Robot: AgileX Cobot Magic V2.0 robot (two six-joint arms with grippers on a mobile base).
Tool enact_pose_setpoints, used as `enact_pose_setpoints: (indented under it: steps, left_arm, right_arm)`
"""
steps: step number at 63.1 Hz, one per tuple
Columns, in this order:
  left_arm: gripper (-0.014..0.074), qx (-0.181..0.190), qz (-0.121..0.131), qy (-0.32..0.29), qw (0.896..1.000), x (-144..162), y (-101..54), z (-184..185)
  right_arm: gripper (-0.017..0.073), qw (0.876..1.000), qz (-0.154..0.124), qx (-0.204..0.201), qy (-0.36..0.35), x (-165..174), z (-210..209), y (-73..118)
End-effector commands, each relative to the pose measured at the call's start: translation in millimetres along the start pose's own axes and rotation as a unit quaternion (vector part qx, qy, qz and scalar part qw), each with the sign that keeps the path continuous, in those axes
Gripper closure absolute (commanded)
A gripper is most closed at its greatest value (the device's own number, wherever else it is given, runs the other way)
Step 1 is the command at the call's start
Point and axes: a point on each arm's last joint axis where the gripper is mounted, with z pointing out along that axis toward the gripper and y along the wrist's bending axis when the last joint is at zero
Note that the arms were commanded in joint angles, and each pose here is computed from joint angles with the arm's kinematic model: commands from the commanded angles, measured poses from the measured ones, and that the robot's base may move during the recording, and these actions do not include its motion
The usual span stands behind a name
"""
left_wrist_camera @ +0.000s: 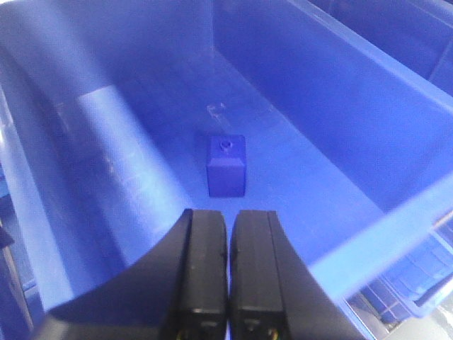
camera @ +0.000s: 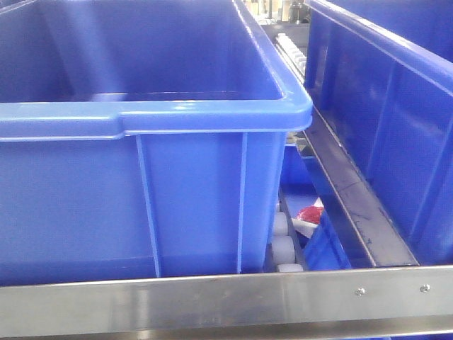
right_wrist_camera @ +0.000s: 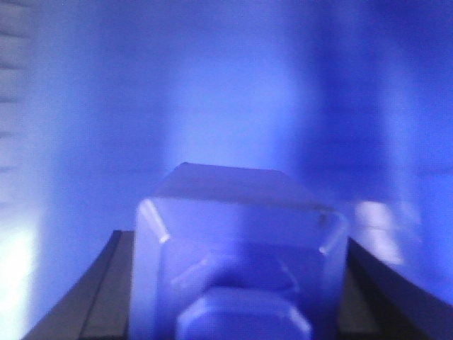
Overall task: Pick and sort blue part to right shelf
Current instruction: 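Lower the right gripper into a blue bin and open it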
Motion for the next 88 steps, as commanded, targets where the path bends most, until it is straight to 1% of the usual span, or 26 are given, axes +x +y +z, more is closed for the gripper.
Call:
enact_pose_setpoints:
  steps: [1, 9, 16, 24, 29, 32, 34, 37, 44, 48, 49, 59, 64, 66, 68, 71, 74, 79, 83, 85, 88]
  left_arm:
    - [0.0470, -0.001, -0.011, -0.046, 0.999, -13, 0.6, -5]
    - [0.0470, 0.001, -0.014, -0.046, 0.999, -13, 0.2, -5]
    - [0.0470, 0.001, -0.014, -0.048, 0.999, -13, 0.2, -5]
    - [0.0470, 0.001, -0.014, -0.048, 0.999, -13, 0.2, -5]
    - [0.0470, 0.001, -0.014, -0.048, 0.999, -13, 0.2, -5]
    - [0.0470, 0.002, -0.015, -0.048, 0.999, -13, 0.0, -5]
    - [0.0470, 0.003, -0.017, -0.048, 0.999, -13, -0.2, -5]
    - [0.0470, 0.004, -0.018, -0.049, 0.999, -13, -0.4, -5]
    - [0.0470, 0.008, -0.023, -0.049, 0.999, -14, -0.9, -5]
    - [0.0470, 0.008, -0.024, -0.049, 0.998, -14, -1.1, -5]
    - [0.0470, 0.008, -0.024, -0.049, 0.998, -14, -1.1, -5]
    - [0.0470, 0.008, -0.023, -0.056, 0.998, -13, -1.3, -9]
    - [0.0470, -0.001, -0.013, -0.070, 0.997, -13, -0.8, -17]
    - [0.0470, -0.009, -0.003, -0.076, 0.997, -12, 0.0, -22]
    - [0.0470, -0.016, 0.004, -0.083, 0.996, -11, 0.5, -28]
    - [0.0470, -0.031, 0.020, -0.092, 0.995, -8, 1.8, -36]
    - [0.0470, -0.050, 0.027, -0.097, 0.994, -6, 4.2, -44]
    - [0.0470, -0.090, 0.030, -0.105, 0.990, 3, 9.3, -57]
    - [0.0470, -0.125, 0.024, -0.109, 0.986, 12, 14.0, -64]
    - [0.0470, -0.141, 0.022, -0.114, 0.983, 17, 15.9, -68]
    - [0.0470, -0.155, 0.012, -0.122, 0.980, 23, 17.5, -71]
  right_arm:
    - [0.0298, 0.999, -0.028, 0.015, -0.038, -19, 14, -8.0]
    - [0.0298, 0.999, -0.043, 0.015, -0.014, -25, 63, -7.6]
    - [0.0298, 0.999, -0.049, 0.013, 0.004, -24, 95, -5.1]
    - [0.0298, 0.998, -0.053, 0.008, 0.023, -21, 123, -2.5]
    - [0.0298, 0.998, -0.055, 0.008, 0.033, -19, 133, -1.8]
    - [0.0282, 0.998, -0.056, 0.008, 0.037, -18, 136, -1.6]
    - [0.0260, 0.998, -0.057, 0.008, 0.038, -18, 137, -1.5]
    - [0.0200, 0.998, -0.057, 0.008, 0.039, -18, 137, -1.5]
    - [0.0004, 0.998, -0.057, 0.008, 0.035, -19, 136, -1.8]
    - [-0.0083, 0.998, -0.057, 0.009, 0.037, -21, 134, -2.1]
    - [-0.0085, 0.998, -0.056, 0.009, 0.037, -21, 133, -2.3]
    - [-0.0039, 0.998, -0.055, 0.012, 0.036, -24, 121, -3.8]
    - [-0.0006, 0.998, -0.053, 0.014, 0.023, -26, 107, -5.0]
    - [0.0038, 0.998, -0.051, 0.015, 0.012, -28, 98, -5.9]
    - [0.0063, 0.999, -0.051, 0.016, 0.002, -30, 90, -6.5]
    - [0.0149, 0.998, -0.049, 0.019, -0.017, -32, 76, -7.7]
    - [0.0225, 0.998, -0.047, 0.021, -0.036, -33, 60, -8.9]
    - [0.0364, 0.997, -0.044, 0.024, -0.067, -32, 35, -10.7]
    - [0.0461, 0.995, -0.041, 0.026, -0.088, -27, 15, -11.5]
    - [0.0495, 0.994, -0.038, 0.025, -0.102, -23, 4, -11.7]
    - [0.0498, 0.992, -0.034, 0.024, -0.119, -15, -10, -11.5]
